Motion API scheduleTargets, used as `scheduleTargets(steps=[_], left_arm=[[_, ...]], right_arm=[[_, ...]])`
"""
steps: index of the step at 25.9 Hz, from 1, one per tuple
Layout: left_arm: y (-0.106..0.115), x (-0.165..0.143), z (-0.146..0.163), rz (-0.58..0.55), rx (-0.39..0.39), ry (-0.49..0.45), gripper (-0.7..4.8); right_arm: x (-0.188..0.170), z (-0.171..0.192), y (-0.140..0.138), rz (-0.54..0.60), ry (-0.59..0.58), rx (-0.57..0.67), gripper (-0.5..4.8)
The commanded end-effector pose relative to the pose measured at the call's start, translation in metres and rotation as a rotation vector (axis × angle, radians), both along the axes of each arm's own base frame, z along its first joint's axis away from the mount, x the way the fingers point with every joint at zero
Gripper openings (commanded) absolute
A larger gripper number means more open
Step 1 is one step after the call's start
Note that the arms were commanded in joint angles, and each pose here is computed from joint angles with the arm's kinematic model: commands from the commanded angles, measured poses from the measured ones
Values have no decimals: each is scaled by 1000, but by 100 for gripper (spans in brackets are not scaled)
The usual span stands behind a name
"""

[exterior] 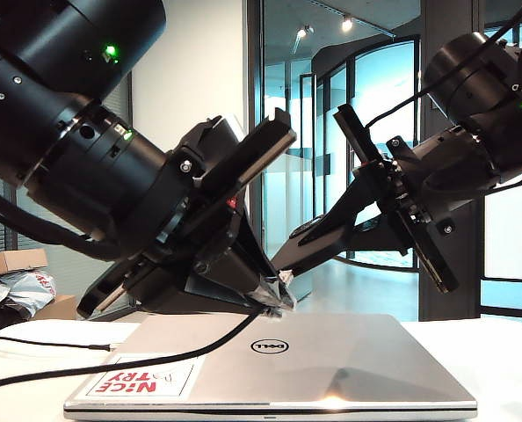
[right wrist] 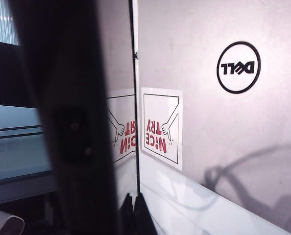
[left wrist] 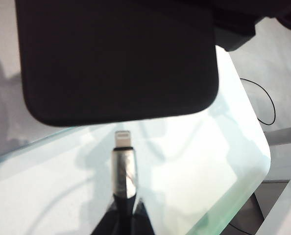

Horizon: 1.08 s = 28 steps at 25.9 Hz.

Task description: Pick up the charging cable and the phone, plug the charging cable into the charging port on the phone, and finally place them back on the table.

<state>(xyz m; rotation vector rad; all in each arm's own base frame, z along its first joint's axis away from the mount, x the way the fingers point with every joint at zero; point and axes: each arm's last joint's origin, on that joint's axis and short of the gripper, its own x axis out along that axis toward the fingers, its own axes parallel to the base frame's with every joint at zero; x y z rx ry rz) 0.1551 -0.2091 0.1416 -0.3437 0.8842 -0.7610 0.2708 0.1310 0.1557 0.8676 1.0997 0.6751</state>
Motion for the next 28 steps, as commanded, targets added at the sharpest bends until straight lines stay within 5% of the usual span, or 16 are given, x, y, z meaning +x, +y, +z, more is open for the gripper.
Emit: scheduleTargets(steps=[1,28], left_arm=[[0,1,2,5,-12,-13,-6],[0,1,2,6,-12,-13,-6]], right_arm=[[1,7,2,19,-39,32,-5],[-2,7,9,62,-88,13,-5]])
